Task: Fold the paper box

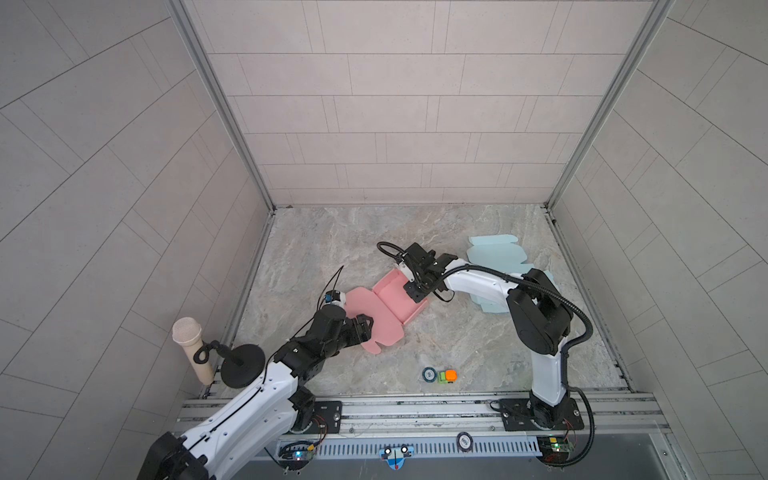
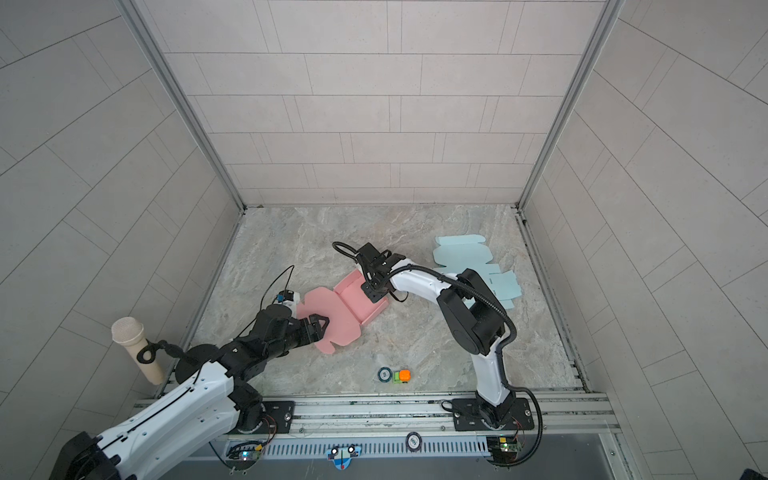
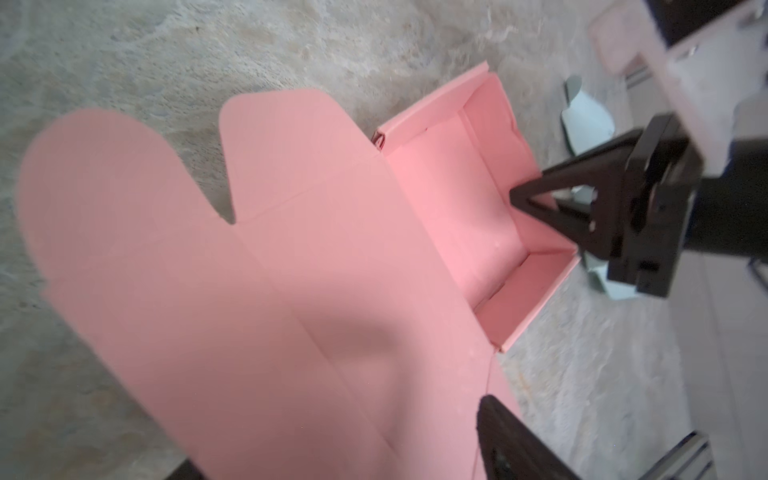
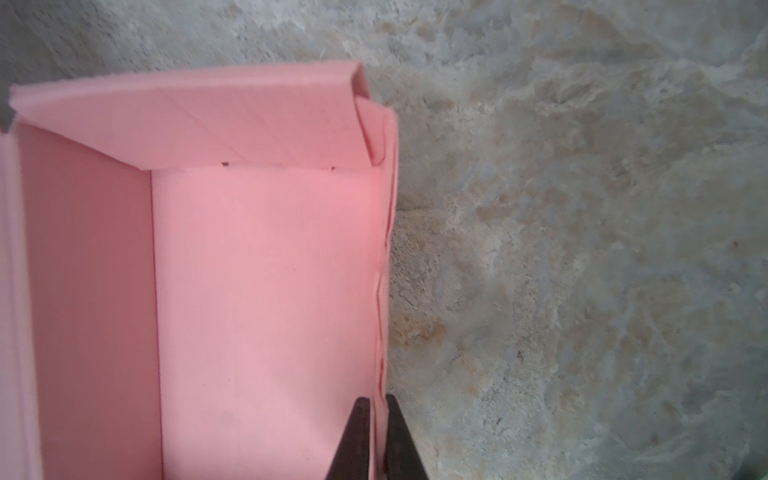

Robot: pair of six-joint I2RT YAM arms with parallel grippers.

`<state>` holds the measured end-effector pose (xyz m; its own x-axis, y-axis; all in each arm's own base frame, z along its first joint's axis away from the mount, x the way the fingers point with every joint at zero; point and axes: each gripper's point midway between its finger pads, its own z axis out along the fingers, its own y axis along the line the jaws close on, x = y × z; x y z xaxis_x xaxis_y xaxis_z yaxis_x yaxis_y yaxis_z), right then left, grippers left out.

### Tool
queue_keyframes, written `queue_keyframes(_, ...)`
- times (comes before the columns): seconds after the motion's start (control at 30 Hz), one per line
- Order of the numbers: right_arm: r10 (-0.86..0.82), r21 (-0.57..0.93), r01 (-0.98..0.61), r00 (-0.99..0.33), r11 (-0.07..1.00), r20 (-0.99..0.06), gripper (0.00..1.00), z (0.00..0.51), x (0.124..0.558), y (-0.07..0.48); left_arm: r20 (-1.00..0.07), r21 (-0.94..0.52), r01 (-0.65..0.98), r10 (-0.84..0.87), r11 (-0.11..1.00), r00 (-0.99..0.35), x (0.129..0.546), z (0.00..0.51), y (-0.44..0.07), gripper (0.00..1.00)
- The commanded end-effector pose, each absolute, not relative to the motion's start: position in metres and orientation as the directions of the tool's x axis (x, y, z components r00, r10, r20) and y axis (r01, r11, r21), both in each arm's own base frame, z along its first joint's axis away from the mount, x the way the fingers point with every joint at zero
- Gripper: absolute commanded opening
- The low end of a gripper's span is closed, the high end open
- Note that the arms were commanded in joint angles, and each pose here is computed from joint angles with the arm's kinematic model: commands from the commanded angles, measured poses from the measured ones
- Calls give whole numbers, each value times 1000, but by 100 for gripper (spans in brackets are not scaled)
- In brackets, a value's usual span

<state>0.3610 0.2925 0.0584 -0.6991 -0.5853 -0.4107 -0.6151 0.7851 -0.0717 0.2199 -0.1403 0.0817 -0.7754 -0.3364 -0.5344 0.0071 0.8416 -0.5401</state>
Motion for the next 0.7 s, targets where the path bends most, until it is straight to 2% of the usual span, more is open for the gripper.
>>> queue_keyframes(0.0,-588,-45,-623,-708,781,-392,12,50,353,295,-558,-577,44,-354,815,-751,229,99,-148,66)
queue_keyframes(0.07,-592,-39,-630,-704,776,-392,13,50,350,299,-562,-576,54,-348,815,-750,231,103,-151,58)
queue_keyframes(0.23,-604,-20,-650,-692,759,-395,14,53,343,309,-565,-570,64,-334,819,-754,234,106,-153,46)
queue_keyframes(0.43,-625,7,-683,-673,730,-395,15,55,331,323,-571,-556,73,-316,828,-758,236,109,-155,40)
queue_keyframes(0.67,-598,47,-663,-700,747,-390,18,53,315,318,-585,-529,74,-299,846,-754,236,111,-151,31)
